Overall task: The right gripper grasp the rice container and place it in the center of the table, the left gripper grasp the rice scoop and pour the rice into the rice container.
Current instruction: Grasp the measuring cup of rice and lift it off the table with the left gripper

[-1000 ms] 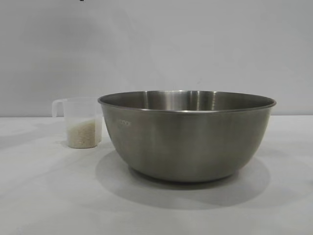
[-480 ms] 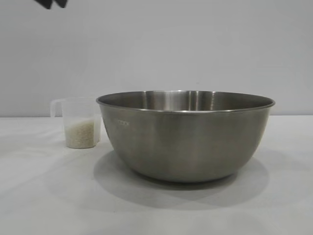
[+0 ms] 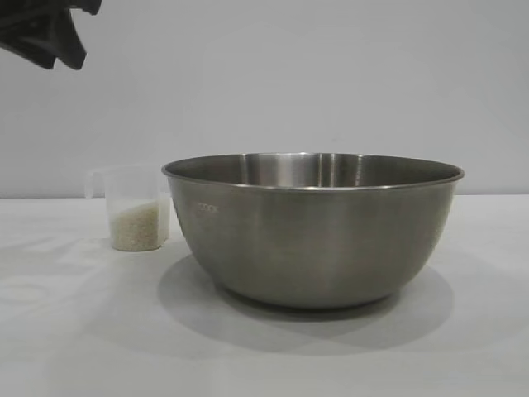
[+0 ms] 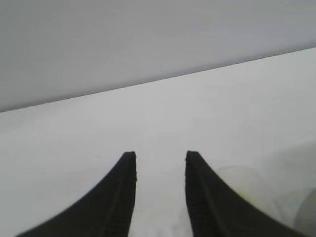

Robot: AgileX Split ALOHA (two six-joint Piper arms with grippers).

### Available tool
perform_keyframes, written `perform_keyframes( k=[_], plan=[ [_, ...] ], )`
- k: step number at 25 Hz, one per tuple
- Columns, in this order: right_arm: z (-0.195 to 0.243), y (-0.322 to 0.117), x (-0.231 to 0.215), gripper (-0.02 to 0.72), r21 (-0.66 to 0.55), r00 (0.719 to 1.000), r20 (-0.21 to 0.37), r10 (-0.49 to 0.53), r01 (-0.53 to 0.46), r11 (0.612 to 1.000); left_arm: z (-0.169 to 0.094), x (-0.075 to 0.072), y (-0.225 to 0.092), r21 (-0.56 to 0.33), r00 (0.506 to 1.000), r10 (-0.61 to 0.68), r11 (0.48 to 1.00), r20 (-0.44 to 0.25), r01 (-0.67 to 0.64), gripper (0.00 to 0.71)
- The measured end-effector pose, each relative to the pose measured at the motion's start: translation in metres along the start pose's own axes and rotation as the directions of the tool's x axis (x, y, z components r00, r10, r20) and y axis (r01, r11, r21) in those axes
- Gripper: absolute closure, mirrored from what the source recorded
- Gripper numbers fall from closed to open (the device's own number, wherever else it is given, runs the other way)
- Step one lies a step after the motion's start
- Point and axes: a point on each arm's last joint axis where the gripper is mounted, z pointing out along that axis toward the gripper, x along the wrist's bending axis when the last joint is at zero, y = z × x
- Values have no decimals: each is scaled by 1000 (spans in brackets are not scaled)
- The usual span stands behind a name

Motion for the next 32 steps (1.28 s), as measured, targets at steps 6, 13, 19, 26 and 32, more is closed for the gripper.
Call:
perform_keyframes(
  k=[6,13,19,26,32],
  plan=[
    [-12,-26,3,459,-102,1000,6,11,-10,995,-12,-1,-31,-13,999,-4,1000,33,4,515],
    [-10,-30,1,459,-111,999,28,18,-15,994,-14,-6,-65,-43,995,23,999,101,-18,515],
    [0,-25,-3,459,-182,998,57,21,-10,983,4,-9,-93,-26,992,29,999,121,-26,515],
    [0,-24,-4,459,-189,998,58,21,-9,982,20,-10,-115,-99,992,29,995,121,-17,515],
    [0,-24,-4,459,-190,998,58,21,-9,982,33,-10,-146,-1,993,25,1000,111,-25,515]
  ],
)
